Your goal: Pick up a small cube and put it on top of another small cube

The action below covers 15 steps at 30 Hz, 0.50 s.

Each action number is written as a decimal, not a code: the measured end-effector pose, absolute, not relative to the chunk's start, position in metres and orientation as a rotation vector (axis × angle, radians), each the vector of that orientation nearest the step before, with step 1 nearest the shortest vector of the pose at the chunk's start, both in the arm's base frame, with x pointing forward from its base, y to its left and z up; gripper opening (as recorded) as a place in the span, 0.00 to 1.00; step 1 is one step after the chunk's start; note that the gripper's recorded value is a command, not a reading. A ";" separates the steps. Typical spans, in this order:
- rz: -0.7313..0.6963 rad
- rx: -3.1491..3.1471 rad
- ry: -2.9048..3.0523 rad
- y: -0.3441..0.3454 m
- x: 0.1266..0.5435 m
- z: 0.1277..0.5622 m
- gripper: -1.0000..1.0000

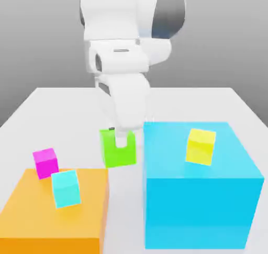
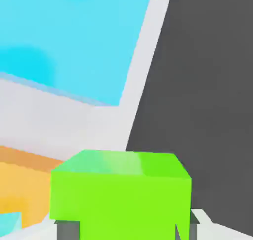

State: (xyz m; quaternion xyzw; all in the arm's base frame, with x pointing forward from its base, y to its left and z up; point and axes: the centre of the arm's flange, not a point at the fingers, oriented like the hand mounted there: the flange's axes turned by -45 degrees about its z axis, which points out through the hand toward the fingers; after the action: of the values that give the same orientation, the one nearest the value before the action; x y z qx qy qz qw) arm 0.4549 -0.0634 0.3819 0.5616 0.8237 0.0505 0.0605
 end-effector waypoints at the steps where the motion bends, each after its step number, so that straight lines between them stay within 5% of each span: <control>1: 0.131 1.671 2.527 -0.073 0.451 0.377 0.00; 15: 0.013 1.430 2.809 -0.151 0.413 0.293 0.00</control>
State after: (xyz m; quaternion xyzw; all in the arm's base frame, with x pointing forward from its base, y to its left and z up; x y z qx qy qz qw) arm 0.4134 -0.1512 0.2926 0.4537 0.8911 0.0040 -0.0055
